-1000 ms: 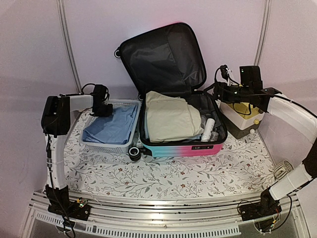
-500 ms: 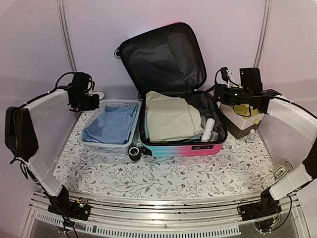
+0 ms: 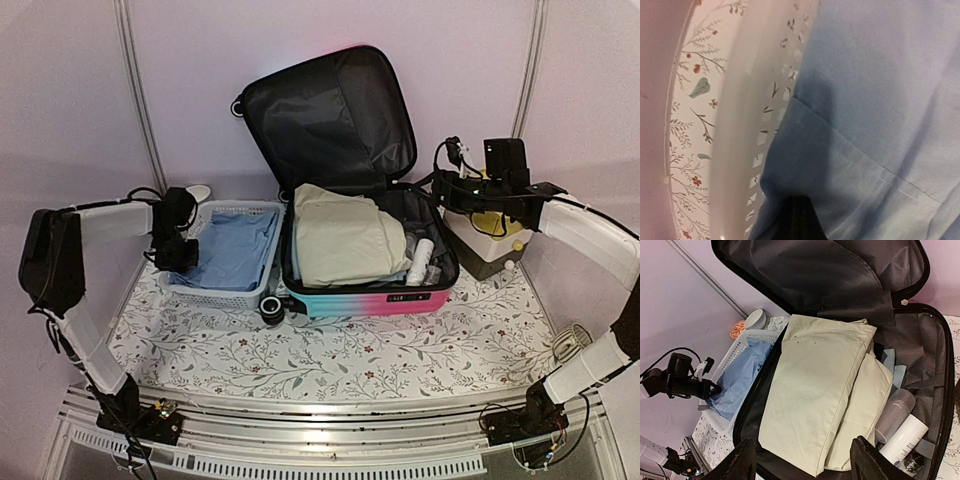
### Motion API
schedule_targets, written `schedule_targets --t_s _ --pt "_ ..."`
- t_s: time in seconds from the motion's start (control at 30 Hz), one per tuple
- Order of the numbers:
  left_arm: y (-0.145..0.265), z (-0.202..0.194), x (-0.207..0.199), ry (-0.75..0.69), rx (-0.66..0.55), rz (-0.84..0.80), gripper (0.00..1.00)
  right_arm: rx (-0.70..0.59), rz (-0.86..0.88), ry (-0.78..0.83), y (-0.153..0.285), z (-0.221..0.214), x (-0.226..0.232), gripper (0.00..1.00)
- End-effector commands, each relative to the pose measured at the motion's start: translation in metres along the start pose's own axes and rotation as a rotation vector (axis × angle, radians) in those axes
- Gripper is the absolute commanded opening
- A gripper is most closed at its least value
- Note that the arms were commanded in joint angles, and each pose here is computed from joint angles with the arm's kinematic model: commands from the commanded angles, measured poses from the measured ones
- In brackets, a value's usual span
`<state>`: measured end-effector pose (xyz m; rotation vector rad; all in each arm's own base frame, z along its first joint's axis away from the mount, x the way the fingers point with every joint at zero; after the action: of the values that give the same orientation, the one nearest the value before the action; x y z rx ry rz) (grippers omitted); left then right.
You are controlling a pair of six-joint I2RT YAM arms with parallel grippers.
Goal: Open, take out, and arrange the luggage
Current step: Adjust the clothes in the bin.
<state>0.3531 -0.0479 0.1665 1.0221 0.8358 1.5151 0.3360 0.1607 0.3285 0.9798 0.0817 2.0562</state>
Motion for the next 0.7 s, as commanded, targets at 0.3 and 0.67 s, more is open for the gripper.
schedule_targets --t_s 0.3,0.67 --pt "0.027 0.004 -0.028 -0.081 -0.062 -0.073 0.0 0.16 -0.063 -0.06 -0.032 -0.013 -0.023 0.67" --pt "0.129 0.012 -0.059 -0.139 -0.396 -0.363 0.22 0.349 -0.201 -0.106 -0.062 -0.047 -0.058 0.91"
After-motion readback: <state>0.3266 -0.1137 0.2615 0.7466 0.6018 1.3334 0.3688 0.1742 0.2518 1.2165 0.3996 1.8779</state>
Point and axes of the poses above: each gripper's point midway between its finger pads, its own y axis back along the fingers, its own x axis along the line the jaws close on, z = x × y, the point moved 9 cm from there along y, back along the fingers, and after that the axes turned 9 degrees about -y, right-handed, at the moved point
